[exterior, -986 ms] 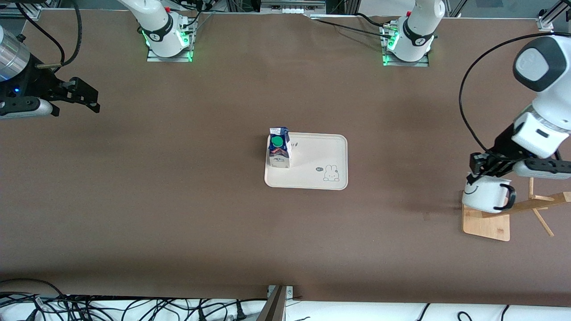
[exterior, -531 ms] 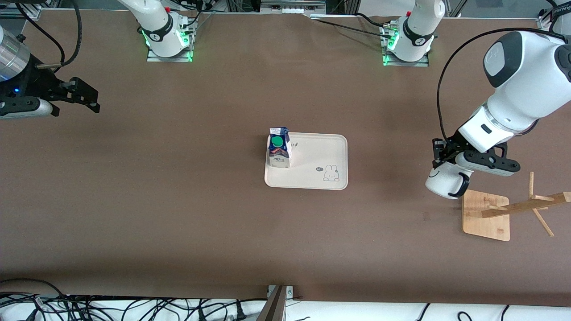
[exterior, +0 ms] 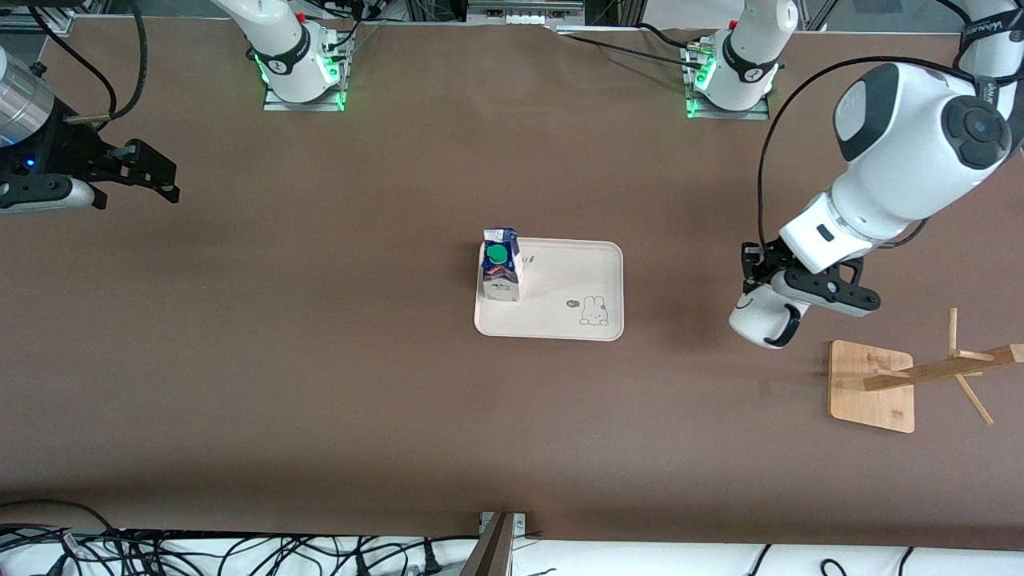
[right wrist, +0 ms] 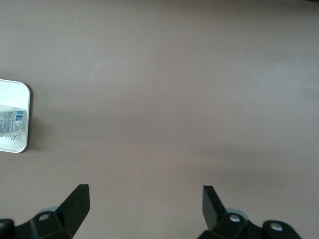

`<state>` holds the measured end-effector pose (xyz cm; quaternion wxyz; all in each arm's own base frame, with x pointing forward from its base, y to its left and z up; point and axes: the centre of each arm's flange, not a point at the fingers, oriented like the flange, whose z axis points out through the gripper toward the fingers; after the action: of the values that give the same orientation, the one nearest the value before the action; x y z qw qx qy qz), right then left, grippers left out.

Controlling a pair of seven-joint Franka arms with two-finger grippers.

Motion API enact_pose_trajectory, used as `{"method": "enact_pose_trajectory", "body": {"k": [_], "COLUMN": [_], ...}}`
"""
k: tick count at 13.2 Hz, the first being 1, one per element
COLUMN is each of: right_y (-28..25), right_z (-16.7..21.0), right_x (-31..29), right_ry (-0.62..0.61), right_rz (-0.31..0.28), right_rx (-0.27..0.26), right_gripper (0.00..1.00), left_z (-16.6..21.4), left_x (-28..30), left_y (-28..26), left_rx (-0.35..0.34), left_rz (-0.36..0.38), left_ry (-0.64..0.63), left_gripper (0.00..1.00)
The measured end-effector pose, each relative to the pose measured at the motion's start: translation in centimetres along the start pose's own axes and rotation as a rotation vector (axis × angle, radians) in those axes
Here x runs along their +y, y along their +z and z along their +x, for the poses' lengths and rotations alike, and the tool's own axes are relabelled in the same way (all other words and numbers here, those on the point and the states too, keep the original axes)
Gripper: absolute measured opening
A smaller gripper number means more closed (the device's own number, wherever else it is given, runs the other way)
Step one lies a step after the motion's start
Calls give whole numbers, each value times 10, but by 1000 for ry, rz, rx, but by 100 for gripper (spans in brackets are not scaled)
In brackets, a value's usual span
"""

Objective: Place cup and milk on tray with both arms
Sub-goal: 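Lift the mug off the stand and carry it toward the tray, then lower the mug onto the tray beside the milk carton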

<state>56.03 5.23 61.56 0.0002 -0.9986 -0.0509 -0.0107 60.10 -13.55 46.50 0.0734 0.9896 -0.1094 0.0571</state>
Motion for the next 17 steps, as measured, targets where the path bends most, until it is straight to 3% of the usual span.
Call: {"method": "enact_pose_trajectory", "body": {"k": [4,11,17], "right_y": [0,0,1], "right_z": [0,0,1], "right_x": [1,2,2], "right_ry": [2,4,4], "right_rz": [0,0,0], "right_rx": [-1,-1,-1], "right_gripper": [100,100,100], "left_z": [4,-5,-11], "left_x": [90,216,226], "left_y": [17,106,175], "left_rx": [-21,-357,-480], "left_rz": [81,80,76], "left_ry": [103,-6,-2], "left_gripper": [9,9,9]}}
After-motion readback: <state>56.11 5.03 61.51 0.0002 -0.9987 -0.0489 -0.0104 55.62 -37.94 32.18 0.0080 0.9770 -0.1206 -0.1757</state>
